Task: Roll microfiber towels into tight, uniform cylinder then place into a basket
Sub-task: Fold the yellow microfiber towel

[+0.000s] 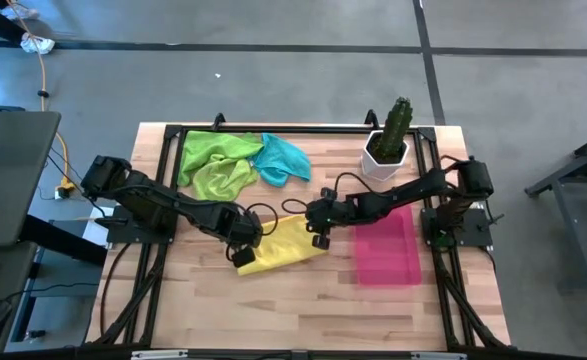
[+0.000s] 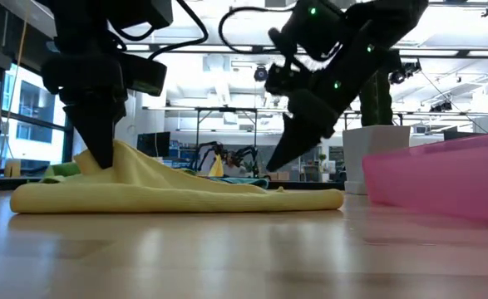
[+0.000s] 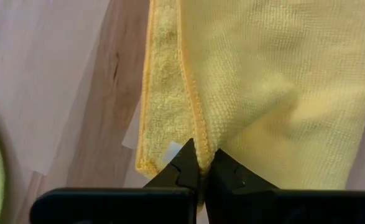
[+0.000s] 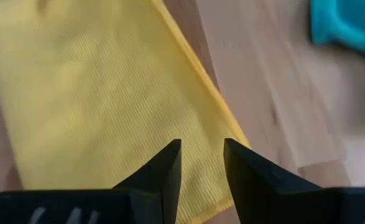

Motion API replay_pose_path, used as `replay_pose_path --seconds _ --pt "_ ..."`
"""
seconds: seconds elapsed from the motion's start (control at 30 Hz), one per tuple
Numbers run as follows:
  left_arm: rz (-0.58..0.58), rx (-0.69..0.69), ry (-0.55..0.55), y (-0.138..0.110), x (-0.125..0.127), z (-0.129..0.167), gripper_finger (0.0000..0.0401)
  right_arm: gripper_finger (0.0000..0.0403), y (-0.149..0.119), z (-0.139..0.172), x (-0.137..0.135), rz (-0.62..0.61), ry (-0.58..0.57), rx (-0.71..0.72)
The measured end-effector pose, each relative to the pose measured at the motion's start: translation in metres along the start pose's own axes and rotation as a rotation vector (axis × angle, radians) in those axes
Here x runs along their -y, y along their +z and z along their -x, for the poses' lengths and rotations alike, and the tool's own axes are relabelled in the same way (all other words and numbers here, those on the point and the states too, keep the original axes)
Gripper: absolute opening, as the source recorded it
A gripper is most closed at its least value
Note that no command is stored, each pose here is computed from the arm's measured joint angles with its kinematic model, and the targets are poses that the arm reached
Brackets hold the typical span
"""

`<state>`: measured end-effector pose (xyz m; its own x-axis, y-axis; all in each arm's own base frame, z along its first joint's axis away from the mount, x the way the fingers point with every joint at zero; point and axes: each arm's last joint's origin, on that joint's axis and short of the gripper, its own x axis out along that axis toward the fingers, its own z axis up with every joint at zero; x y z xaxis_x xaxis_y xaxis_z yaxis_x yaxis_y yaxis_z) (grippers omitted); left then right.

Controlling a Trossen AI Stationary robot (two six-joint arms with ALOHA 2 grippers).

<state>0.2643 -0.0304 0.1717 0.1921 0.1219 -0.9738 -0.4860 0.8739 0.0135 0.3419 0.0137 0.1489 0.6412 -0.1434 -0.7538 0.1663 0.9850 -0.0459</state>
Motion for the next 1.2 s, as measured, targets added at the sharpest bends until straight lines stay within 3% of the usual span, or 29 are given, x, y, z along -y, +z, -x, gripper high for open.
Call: replay_pose_path --seconds 0.63,0.87,1.2 --pt "-0.054 -0.056 -0.041 -0.003 0.0 0.0 0.0003 0.0114 -0.015 -0.029 -0.001 -0.033 -0.017 -0.052" --pt "-0.058 -0.046 -0.021 -0.003 0.0 0.0 0.0056 0.0114 -0.015 -0.029 -0.001 -0.039 -0.016 -0.042" --pt "-0.083 -0.08 0.11 -0.008 -0.01 0.001 0.0125 0.0114 -0.014 -0.029 -0.001 -0.039 -0.023 -0.039"
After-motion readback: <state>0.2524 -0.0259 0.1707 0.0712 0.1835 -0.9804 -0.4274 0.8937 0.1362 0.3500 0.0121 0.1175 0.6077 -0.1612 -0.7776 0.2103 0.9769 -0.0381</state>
